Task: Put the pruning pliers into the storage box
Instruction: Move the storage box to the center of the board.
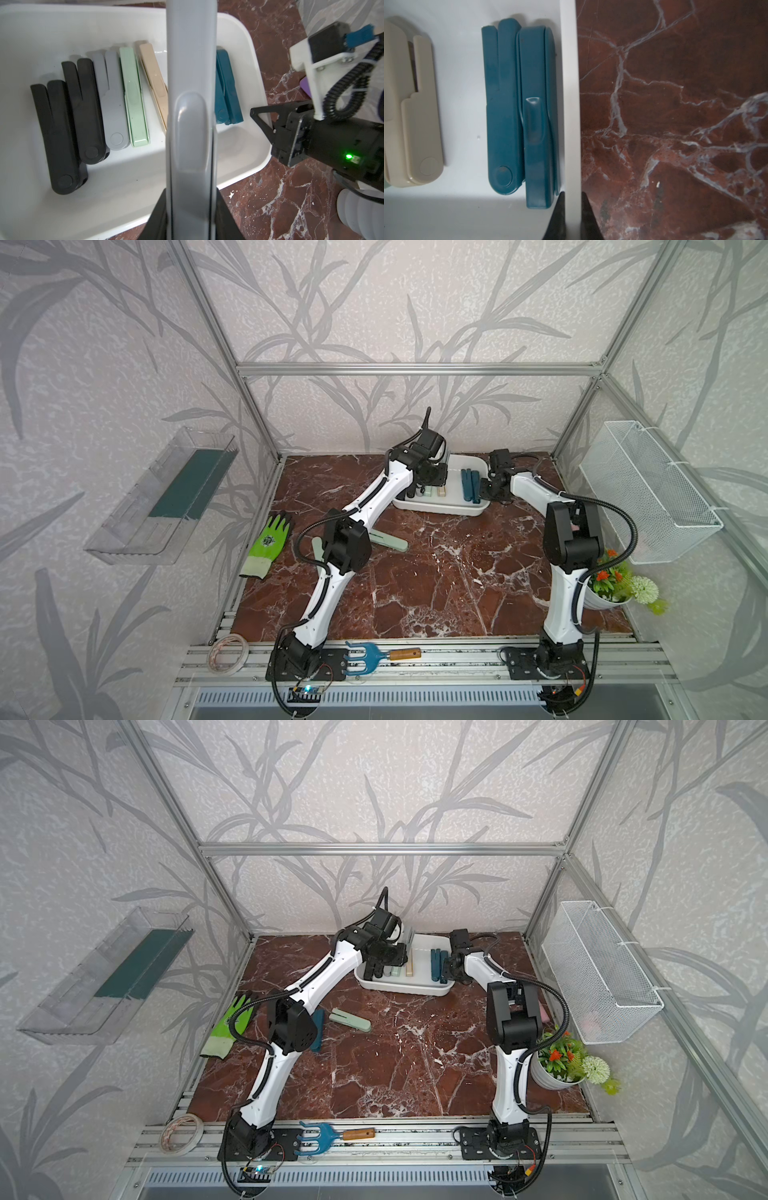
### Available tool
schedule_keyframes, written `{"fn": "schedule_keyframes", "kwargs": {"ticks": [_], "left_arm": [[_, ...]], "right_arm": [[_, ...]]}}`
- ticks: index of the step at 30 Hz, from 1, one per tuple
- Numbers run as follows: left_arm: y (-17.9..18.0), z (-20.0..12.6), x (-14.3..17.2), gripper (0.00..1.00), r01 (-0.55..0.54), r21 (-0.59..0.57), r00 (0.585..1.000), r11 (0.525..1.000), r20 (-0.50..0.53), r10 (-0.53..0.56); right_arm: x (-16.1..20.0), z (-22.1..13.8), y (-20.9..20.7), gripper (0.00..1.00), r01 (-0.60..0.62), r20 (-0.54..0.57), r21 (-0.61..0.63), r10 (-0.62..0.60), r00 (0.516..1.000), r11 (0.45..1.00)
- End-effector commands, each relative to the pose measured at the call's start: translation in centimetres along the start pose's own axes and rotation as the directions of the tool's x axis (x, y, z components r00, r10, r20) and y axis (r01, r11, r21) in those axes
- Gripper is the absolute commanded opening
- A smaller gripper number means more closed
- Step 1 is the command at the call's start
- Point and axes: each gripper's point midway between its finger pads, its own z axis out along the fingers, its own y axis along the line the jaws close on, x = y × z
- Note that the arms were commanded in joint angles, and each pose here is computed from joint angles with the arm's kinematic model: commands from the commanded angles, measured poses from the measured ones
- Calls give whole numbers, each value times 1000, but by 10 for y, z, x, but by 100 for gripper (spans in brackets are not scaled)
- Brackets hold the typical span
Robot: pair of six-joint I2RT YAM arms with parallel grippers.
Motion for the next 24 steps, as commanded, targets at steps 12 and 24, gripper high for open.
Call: {"fn": "schedule_keyframes", "kwargs": {"ticks": [12,24], "left_arm": [[-28,0,23,10,91,22,996,996,23,-92],[-30,35,67,8,233,-94,972,968,16,-232]], "right_arm": [[60,-48,18,2,-1,-29,-50,0,1000,999],[73,-77,32,3,-68,9,-82,69,998,994]]}}
